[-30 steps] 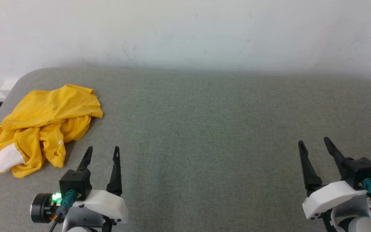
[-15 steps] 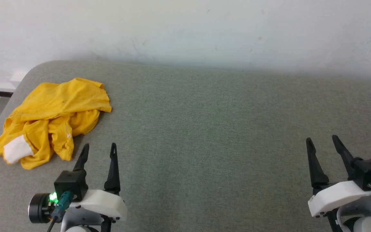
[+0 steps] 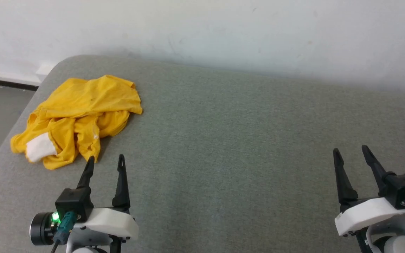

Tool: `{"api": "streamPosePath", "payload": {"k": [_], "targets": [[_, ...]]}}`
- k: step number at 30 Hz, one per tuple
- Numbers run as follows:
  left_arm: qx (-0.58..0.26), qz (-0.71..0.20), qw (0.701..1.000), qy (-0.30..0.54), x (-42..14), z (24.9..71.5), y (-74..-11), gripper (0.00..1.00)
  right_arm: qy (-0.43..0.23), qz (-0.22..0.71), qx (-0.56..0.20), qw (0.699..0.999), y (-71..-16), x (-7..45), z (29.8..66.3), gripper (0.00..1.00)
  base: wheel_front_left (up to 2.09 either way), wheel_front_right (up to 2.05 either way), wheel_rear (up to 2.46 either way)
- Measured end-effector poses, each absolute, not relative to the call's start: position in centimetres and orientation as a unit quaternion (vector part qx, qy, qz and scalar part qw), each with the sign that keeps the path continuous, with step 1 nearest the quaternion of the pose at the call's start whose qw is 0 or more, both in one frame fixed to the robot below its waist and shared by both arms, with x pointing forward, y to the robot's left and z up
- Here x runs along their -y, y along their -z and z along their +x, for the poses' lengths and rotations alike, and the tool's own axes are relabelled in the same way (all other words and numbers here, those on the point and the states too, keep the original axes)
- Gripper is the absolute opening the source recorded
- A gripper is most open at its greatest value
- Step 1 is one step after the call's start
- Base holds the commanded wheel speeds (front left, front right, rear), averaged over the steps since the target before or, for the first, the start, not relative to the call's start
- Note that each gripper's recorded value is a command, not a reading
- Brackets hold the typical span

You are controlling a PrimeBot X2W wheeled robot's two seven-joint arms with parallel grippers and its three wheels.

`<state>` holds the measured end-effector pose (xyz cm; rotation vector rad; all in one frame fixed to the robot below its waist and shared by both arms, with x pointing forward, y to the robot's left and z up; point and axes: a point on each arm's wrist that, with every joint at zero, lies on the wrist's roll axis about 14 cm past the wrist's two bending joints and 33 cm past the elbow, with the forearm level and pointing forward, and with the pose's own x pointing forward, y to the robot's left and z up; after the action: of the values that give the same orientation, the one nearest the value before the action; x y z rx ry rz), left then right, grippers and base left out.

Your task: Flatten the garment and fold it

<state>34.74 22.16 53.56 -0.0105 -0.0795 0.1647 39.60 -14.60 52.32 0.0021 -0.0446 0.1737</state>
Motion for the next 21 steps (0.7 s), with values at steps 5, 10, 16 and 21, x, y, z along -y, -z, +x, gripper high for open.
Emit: {"api": "streamPosePath", "payload": {"k": [5, 10, 16, 21], "targets": [[0.042, -0.010, 0.994, -0.100, -23.1, 34.1, -53.6, 1.00, -0.110, 0.003, 0.024, 0.994, -52.2, 12.9, 40.1, 1.00, 0.00, 0.00, 0.00], [0.045, -0.015, 0.992, -0.115, -23.9, 33.4, -53.5, 1.00, -0.131, 0.006, 0.026, 0.991, -52.1, 11.4, 40.6, 1.00, 0.00, 0.00, 0.00], [0.049, -0.017, 0.988, -0.143, -25.2, 32.2, -53.5, 1.00, -0.157, 0.009, 0.028, 0.987, -52.0, 9.5, 41.1, 1.00, 0.00, 0.00, 0.00], [0.045, -0.019, 0.985, -0.165, -26.2, 30.7, -53.1, 1.00, -0.185, 0.012, 0.031, 0.982, -51.9, 7.5, 41.3, 1.00, 0.00, 0.00, 0.00]]}}
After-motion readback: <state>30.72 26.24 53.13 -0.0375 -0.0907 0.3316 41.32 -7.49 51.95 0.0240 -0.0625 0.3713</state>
